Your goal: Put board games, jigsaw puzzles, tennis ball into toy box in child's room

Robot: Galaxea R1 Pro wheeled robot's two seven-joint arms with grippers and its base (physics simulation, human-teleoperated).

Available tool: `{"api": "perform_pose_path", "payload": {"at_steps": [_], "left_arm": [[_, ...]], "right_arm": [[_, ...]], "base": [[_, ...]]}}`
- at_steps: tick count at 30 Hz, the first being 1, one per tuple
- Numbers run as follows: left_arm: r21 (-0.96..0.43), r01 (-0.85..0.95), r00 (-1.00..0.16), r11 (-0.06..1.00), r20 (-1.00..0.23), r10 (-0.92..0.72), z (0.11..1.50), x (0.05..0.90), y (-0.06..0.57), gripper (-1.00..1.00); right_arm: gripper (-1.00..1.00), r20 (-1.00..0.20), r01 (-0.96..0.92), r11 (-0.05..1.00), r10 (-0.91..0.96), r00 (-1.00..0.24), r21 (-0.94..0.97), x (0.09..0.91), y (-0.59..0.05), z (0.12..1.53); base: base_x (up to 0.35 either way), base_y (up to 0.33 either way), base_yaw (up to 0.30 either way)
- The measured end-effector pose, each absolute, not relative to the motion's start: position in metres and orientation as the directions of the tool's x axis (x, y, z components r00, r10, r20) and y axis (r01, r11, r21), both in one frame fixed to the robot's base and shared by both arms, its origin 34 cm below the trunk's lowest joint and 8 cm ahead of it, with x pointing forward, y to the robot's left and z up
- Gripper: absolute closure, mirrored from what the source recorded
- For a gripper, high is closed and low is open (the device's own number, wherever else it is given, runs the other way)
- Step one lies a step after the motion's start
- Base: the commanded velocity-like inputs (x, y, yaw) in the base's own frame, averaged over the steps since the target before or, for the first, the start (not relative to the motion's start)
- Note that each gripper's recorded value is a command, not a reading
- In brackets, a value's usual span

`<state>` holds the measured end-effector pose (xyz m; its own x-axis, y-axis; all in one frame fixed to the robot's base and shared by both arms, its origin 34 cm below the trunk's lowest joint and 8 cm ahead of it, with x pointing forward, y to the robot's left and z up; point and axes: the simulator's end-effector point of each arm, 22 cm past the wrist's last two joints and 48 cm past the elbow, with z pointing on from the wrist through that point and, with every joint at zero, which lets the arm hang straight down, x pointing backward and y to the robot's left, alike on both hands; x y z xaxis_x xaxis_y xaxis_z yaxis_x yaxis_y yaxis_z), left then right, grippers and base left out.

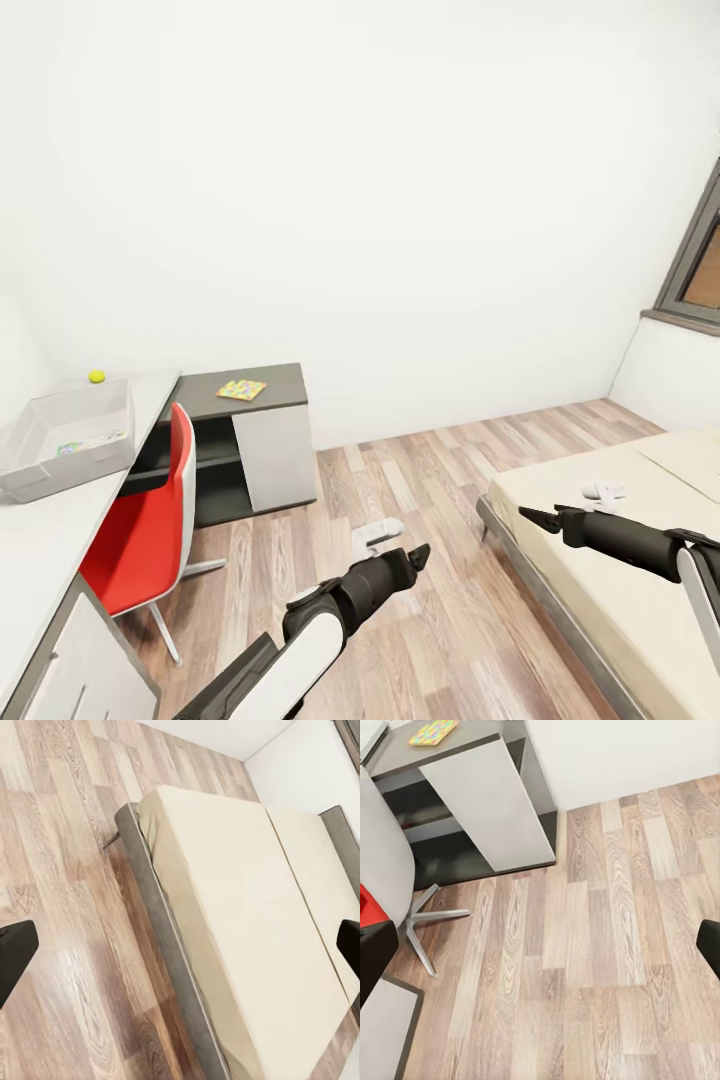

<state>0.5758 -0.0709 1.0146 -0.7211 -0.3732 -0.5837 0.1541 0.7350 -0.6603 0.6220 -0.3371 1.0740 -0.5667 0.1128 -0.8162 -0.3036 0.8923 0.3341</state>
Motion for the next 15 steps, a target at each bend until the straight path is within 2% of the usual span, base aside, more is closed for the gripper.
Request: {"api": "perform_pose_path", "payload": {"at_steps": [11, 15], "left_arm": [[-0.658, 0.138, -0.714, 0.74, -0.583, -0.386, 1.0148, 0.5804, -0.064, -1.0], [-0.659, 0.134, -0.712, 0.74, -0.583, -0.391, 1.0158, 0.582, -0.062, -1.0]], "right_arm": [[-1.0, -0.826, -0.31, 0.892, 0.113, -0.553, 0.33, 0.6206, -0.3373, 1.0824], [-1.0, -0.828, -0.312, 0.891, 0.113, -0.55, 0.329, 0.6203, -0.3369, 1.0842]], "base": [[-0.008, 0.0, 0.0], [-0.089, -0.034, 0.0]]}}
